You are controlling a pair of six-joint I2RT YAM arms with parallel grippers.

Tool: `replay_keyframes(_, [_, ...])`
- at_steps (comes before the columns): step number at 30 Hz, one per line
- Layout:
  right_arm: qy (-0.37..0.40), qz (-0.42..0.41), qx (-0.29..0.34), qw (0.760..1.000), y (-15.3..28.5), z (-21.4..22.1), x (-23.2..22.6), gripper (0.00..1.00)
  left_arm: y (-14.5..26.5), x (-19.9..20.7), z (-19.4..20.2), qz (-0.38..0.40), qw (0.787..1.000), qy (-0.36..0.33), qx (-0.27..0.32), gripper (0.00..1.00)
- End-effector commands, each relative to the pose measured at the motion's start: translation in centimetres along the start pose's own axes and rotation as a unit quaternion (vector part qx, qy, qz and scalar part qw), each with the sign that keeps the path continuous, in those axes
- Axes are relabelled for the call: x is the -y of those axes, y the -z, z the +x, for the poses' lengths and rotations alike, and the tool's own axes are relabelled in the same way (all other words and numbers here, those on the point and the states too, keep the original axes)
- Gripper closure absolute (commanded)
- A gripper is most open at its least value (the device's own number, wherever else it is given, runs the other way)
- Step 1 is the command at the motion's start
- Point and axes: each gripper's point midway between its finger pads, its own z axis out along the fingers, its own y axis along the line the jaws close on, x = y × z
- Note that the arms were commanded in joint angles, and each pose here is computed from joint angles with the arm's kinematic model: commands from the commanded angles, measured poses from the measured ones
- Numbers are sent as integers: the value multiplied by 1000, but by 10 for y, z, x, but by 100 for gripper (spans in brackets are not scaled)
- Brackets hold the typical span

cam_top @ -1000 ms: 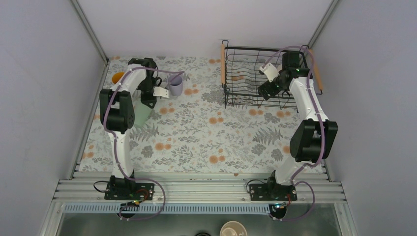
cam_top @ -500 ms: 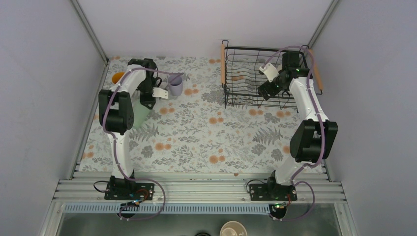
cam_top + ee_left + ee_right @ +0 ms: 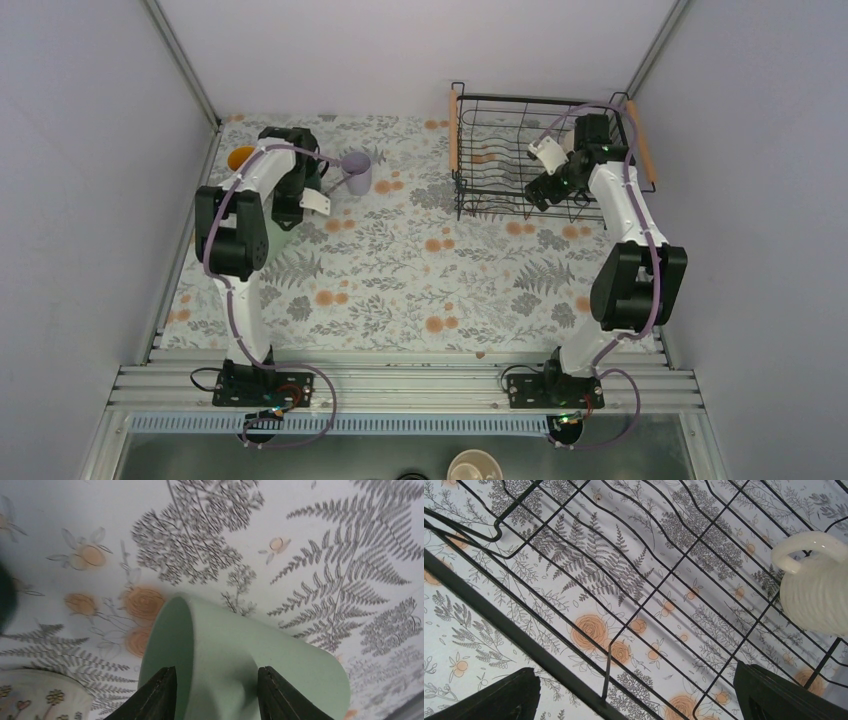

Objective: Unload the cups from the dish rack

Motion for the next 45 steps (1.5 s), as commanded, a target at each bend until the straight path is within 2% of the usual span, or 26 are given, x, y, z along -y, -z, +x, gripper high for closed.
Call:
replay_keyframes(1, [15,12,35,999,19,-9,0,0,-9,10,17,12,998,-15,-67,58])
replay_keyframes(5, [19,19,37,999,23,-7,2,0,-24,18,22,34,995,-16,-93,60])
replay_keyframes(9, [18,18,37,999,24,-4,2,0,-28,23,23,40,993,-23,-110,75])
replay_keyframes(12, [19,21,41,999,26,-5,2,0,-30,27,24,44,991,-25,-120,82])
replay_keyframes(15, [19,20,43,999,27,-4,2,0,-31,29,24,45,991,-23,-122,97])
replay_keyframes(23, [19,19,44,999,28,-2,3,0,-30,33,28,42,989,-14,-138,98])
replay_keyframes(30, [18,23,44,999,31,-1,6,0,5,29,31,-12,991,-7,-132,98])
replay_keyframes(33, [18,23,47,998,34,-3,7,0,43,24,25,-68,993,-3,-98,98])
replay_keyframes(36, [17,20,49,998,36,-5,7,0,96,17,15,-140,990,3,-31,98])
replay_keyframes(41, [15,18,53,998,43,-9,6,0,190,25,0,-240,961,6,139,98])
replay_keyframes(45, [15,22,59,998,55,-14,7,0,219,35,5,-256,940,27,226,98])
